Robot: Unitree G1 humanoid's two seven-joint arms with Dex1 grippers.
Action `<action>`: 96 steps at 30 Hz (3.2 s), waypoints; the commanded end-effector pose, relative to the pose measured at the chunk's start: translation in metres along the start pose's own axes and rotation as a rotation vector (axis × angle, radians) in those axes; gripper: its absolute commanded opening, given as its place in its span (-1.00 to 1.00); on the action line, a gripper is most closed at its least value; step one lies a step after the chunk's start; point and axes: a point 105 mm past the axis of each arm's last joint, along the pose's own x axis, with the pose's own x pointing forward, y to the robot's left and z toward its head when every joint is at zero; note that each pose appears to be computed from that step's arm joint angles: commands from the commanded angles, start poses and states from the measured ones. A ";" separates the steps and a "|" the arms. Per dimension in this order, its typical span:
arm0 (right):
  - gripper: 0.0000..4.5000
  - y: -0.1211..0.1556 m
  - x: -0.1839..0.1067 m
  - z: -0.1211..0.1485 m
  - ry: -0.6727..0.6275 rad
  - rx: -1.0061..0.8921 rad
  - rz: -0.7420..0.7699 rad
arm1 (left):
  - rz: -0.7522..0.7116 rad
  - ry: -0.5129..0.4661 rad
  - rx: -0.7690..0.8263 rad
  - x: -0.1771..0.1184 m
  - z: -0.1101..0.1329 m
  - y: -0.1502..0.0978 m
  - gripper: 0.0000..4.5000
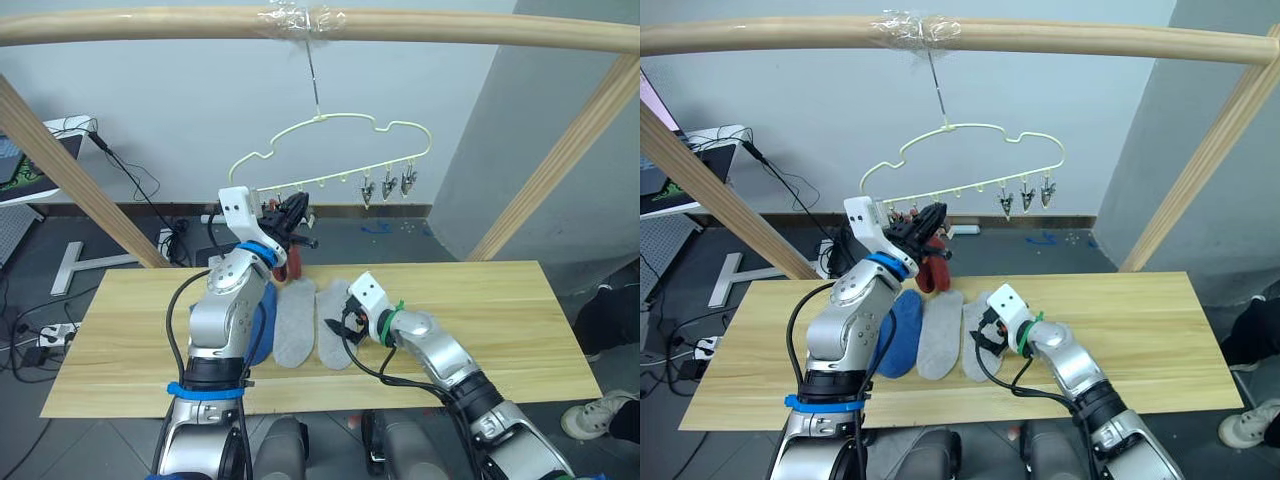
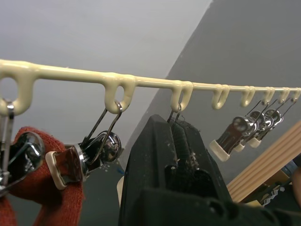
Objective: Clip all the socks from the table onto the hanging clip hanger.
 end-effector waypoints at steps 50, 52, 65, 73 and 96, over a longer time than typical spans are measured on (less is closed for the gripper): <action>-0.99 -0.005 -0.071 0.100 -0.574 -0.736 -0.057 | -0.155 0.165 -0.601 -0.016 -0.006 -0.012 -1.00; -0.99 -0.005 -0.071 0.103 -0.584 -0.730 -0.059 | -0.154 0.166 -0.601 -0.016 -0.006 -0.012 -1.00; -0.99 -0.002 -0.071 0.111 -0.627 -0.714 -0.039 | -0.188 0.159 -0.591 -0.018 -0.003 -0.017 -1.00; -0.99 -0.004 -0.067 0.113 -0.626 -0.691 -0.040 | -0.213 0.135 -0.591 -0.020 0.003 -0.021 -1.00; -0.76 -0.011 -0.065 0.120 -0.622 -0.492 -0.011 | -0.184 0.128 -0.501 -0.048 0.015 -0.008 1.00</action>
